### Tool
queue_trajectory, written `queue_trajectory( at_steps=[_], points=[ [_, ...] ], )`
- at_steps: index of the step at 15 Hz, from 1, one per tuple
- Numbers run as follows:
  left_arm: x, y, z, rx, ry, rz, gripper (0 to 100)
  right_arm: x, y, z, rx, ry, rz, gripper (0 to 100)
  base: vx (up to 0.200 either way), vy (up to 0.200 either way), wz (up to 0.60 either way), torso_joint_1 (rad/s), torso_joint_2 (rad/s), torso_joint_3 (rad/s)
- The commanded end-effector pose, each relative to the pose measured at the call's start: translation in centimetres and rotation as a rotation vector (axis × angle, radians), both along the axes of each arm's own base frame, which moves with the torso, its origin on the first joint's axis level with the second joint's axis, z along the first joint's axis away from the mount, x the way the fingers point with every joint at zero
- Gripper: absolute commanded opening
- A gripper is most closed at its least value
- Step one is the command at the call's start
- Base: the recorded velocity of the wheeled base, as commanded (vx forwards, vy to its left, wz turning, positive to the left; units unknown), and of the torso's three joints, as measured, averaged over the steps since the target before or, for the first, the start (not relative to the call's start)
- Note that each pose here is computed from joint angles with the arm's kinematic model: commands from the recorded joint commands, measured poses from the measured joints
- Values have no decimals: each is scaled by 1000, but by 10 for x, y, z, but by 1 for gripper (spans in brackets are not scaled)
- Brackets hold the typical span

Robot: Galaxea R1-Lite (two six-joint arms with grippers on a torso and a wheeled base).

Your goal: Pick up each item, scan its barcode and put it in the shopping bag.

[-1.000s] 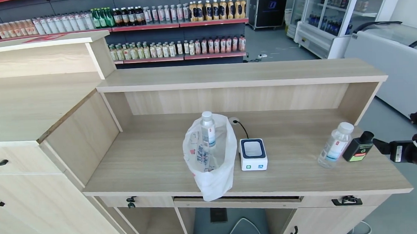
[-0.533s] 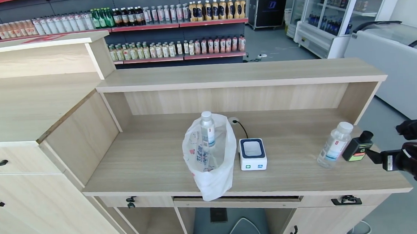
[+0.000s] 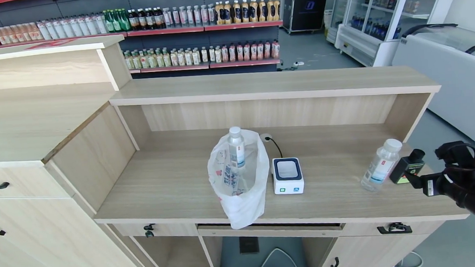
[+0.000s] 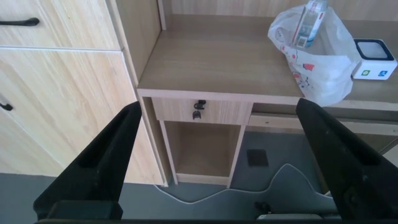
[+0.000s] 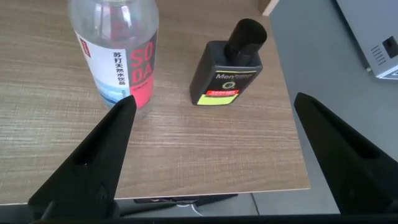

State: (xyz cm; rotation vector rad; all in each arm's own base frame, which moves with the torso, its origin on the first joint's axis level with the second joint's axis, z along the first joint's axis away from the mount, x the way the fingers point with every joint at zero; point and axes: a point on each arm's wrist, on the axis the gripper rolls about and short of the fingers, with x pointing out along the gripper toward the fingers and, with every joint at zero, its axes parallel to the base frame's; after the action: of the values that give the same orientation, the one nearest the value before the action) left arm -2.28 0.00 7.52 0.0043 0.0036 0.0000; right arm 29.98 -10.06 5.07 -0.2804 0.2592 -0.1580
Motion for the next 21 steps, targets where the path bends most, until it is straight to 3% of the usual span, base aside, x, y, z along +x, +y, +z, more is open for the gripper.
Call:
queue_trajectory(
  at_steps=[1,14,21],
  points=[
    [0,0,0,0,-1,0,100,6,3,-15,12,34,22,100,0,0,0,0,0,0],
    [0,0,0,0,-1,0,100,46,25,-29,-24,-58,112,100,0,0,0,0,0,0],
    [0,0,0,0,-1,0,100,67,23,-41,-38,-74,114,100,0,0,0,0,0,0]
  ],
)
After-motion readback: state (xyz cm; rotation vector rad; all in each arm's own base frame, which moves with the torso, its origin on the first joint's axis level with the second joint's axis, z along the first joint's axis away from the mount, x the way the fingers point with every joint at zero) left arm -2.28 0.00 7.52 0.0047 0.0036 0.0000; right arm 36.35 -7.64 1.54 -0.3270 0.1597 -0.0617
